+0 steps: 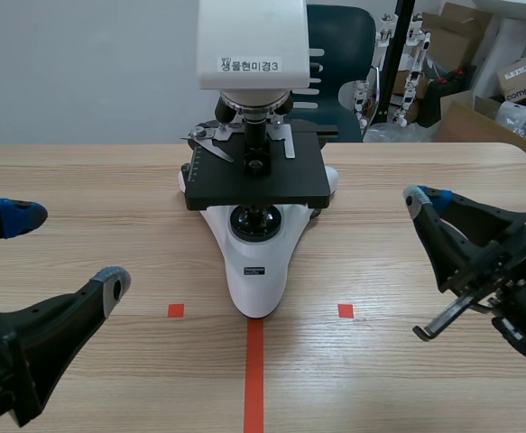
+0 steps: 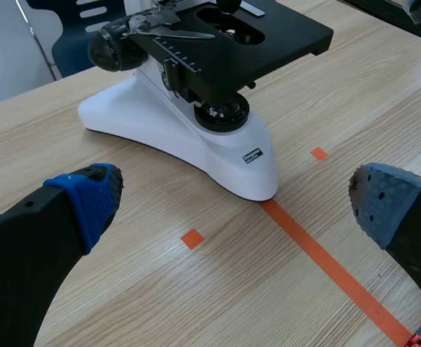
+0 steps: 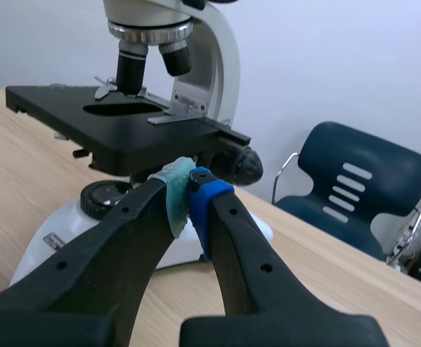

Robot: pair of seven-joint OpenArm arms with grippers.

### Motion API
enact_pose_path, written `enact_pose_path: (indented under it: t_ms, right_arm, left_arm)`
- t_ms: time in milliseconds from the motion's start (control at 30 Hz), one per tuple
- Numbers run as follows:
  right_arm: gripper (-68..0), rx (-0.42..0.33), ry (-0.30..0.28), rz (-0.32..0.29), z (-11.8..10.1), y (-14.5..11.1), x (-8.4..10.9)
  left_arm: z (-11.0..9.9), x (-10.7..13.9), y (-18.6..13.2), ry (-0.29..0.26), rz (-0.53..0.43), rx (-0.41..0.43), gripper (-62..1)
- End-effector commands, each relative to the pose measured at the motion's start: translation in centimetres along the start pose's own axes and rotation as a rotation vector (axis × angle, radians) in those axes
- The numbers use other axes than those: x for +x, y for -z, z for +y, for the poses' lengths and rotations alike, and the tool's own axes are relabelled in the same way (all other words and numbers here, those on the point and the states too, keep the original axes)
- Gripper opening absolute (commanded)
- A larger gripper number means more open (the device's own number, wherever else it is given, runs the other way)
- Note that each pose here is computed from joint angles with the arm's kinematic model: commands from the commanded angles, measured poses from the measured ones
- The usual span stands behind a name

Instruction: Point at the revolving nosepiece

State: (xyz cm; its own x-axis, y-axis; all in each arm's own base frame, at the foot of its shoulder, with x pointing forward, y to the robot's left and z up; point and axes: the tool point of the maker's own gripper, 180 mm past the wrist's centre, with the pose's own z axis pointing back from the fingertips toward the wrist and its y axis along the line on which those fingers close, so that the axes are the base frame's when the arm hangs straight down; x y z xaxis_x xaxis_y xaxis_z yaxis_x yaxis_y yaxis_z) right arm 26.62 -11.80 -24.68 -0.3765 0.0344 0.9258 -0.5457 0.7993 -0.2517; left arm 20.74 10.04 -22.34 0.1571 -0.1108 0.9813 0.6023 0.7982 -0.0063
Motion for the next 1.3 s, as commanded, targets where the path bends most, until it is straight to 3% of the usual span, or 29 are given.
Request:
enact_pose_path:
  t_ms: [0,133,433,667,933,1267]
  right_arm:
    - [-65.6,-0.012,-0.017,-0.065,-0.6,1.0,1.3]
    - [-65.6,0.0,-0.043,-0.104,-0.1,2.5,1.6]
    - [-65.6,-0.008,-0.041,-0.172,0.5,5.5,1.8]
    - [-65.6,-0.03,-0.025,-0.233,0.7,6.4,1.5]
    - [-65.6,-0.026,-0.062,-0.302,0.6,7.2,2.1]
    - [-65.6,-0.037,-0.067,-0.316,0.4,8.8,2.1]
  left_arm:
    - [-0.2,0.7,0.1,-0.008,-0.029,-0.002,1.4]
    - [-0.2,0.7,0.1,-0.008,-0.029,-0.002,1.4]
    - [-0.2,0.7,0.1,-0.008,-0.029,-0.002,1.4]
    - [-0.2,0.7,0.1,-0.008,-0.03,-0.002,1.4]
    - [-0.2,0.7,0.1,-0.008,-0.03,-0.002,1.4]
    - [-0.2,0.7,0.1,-0.008,-0.029,-0.002,1.4]
